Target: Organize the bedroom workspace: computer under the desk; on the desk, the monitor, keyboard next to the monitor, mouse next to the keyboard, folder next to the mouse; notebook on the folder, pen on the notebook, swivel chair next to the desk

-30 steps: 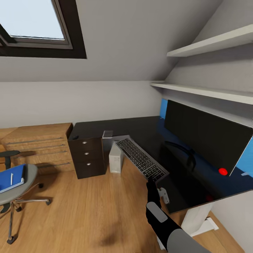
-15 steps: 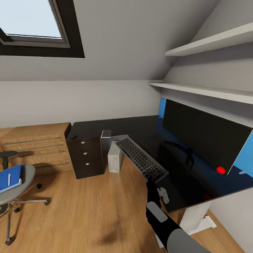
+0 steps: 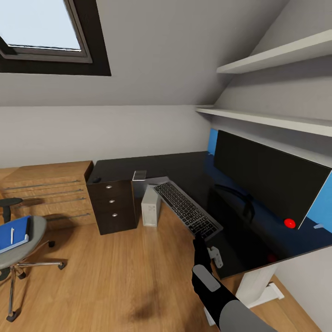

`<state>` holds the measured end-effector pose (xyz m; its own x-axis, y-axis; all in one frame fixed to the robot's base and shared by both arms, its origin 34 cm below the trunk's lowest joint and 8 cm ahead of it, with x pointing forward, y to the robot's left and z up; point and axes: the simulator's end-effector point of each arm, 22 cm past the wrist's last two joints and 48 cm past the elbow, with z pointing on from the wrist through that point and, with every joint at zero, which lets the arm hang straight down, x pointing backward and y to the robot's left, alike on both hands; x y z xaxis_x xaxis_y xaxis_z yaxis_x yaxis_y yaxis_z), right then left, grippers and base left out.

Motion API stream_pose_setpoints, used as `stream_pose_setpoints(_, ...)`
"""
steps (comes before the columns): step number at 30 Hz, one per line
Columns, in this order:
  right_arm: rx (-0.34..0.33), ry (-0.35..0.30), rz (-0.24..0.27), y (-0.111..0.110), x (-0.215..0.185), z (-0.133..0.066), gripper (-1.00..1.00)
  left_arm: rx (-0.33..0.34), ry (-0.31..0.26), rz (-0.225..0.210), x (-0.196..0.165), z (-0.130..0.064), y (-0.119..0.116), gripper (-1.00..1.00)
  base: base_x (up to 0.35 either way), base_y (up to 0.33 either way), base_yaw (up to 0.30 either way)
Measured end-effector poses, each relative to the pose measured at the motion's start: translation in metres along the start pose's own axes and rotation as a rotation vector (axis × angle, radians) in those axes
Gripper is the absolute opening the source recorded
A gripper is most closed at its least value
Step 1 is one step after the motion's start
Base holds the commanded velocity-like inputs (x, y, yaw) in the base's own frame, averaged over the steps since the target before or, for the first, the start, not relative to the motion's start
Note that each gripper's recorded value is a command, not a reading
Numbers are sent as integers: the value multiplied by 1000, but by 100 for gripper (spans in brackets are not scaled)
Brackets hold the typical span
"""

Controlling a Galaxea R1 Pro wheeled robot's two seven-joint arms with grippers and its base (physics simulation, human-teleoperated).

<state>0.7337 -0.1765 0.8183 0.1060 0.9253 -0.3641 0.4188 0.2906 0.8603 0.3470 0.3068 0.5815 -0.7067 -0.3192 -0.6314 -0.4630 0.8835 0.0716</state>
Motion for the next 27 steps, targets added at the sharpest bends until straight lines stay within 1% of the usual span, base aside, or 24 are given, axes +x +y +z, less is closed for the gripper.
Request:
stream_pose_setpoints(1,5,-2,3,-1,-1,0,-100,0,0,0,0,0,0,100,0,0,0)
stream_pose_setpoints(3,51,-14,24,-12,-5,1,-100,0,0,0,0,0,0,100,0,0,0)
stream_pose_setpoints(4,59,-15,23,-13,-6,1,-100,0,0,0,0,0,0,100,0,0,0)
stream_pose_setpoints(6,108,-24,34,-25,-11,2,-100,1,-1,0,0,0,0,100,0,0,0)
stream_pose_setpoints(10,167,-58,20,-45,-35,8,-100,2,-2,0,0,0,-1,100,0,0,0)
stream_pose_setpoints(16,188,-95,-7,-57,-64,16,-100,4,-3,1,0,0,-2,100,0,0,0)
stream_pose_setpoints(17,189,-107,-12,-59,-74,19,-100,5,-3,1,0,0,-2,100,0,0,0)
stream_pose_setpoints(19,189,-103,-15,-58,-75,21,-100,5,-3,2,0,0,-2,100,0,0,0)
stream_pose_setpoints(21,195,-104,-8,-60,-77,21,-100,6,-3,1,0,0,-2,100,0,0,0)
stream_pose_setpoints(22,207,-113,13,-63,-80,22,-100,6,-3,1,0,0,-2,100,0,0,0)
stream_pose_setpoints(23,248,-143,88,-73,-92,22,-100,6,-3,1,0,0,-2,100,0,0,0)
stream_pose_setpoints(24,268,-163,131,-79,-100,23,-100,6,-4,1,-1,0,-2,100,0,0,0)
stream_pose_setpoints(26,282,-180,172,-83,-105,23,-100,6,-4,2,-1,0,-2,100,0,0,0)
stream_pose_setpoints(27,284,-182,179,-84,-106,23,-100,6,-4,2,-1,0,-2,100,0,0,0)
